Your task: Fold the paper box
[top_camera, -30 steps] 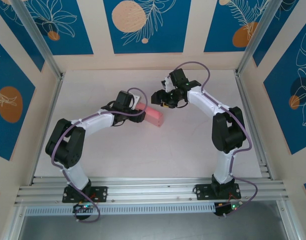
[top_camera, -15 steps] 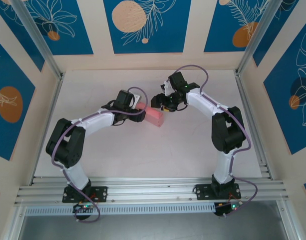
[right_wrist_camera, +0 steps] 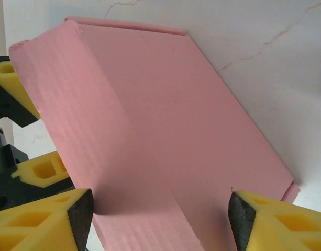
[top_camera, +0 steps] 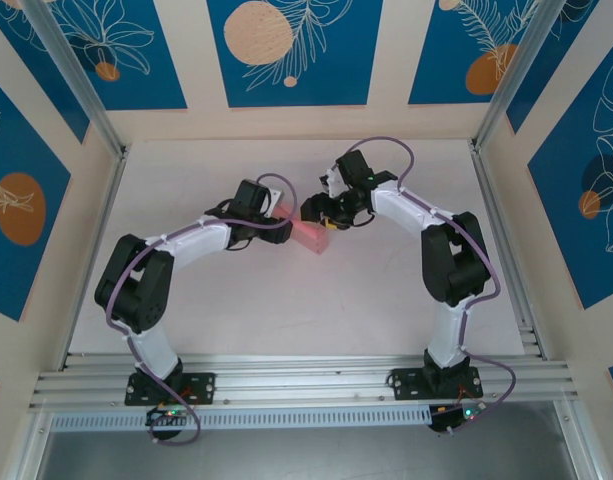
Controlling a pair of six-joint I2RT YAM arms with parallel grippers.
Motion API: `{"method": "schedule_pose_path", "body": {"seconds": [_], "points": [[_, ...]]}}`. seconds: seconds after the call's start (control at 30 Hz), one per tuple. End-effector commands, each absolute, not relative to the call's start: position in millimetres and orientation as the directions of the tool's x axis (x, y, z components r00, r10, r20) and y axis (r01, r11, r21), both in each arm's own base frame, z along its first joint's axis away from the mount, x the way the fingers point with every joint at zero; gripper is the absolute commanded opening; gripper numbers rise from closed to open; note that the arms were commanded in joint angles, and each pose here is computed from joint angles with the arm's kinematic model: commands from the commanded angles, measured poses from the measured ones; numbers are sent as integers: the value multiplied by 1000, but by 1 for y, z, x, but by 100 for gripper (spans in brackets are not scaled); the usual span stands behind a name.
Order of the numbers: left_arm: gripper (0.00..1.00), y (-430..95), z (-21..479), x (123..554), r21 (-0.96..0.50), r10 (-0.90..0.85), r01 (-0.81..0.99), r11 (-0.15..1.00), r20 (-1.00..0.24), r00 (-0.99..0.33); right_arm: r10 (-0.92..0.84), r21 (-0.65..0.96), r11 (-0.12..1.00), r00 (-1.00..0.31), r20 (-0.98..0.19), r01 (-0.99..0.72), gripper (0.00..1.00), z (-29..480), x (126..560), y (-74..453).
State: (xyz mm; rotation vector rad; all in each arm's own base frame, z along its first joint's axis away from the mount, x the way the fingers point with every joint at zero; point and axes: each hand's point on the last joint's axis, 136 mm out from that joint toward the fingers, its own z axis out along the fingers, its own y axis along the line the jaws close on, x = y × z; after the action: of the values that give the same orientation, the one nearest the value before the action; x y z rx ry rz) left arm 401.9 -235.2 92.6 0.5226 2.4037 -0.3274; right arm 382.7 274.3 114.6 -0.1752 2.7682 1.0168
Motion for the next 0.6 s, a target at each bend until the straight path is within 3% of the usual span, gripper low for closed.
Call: {"method": "schedule_pose_path", "body": {"seconds": [0.0, 0.57], "points": [[78, -238, 97, 407, -91, 282, 436, 895, -644, -711, -46, 597, 795, -992, -117, -108, 70, 80, 369, 264], [78, -223, 87, 389, -79, 297, 428, 900, -607, -737, 21, 576, 817, -998, -64, -20, 63, 43, 367, 247]]}}
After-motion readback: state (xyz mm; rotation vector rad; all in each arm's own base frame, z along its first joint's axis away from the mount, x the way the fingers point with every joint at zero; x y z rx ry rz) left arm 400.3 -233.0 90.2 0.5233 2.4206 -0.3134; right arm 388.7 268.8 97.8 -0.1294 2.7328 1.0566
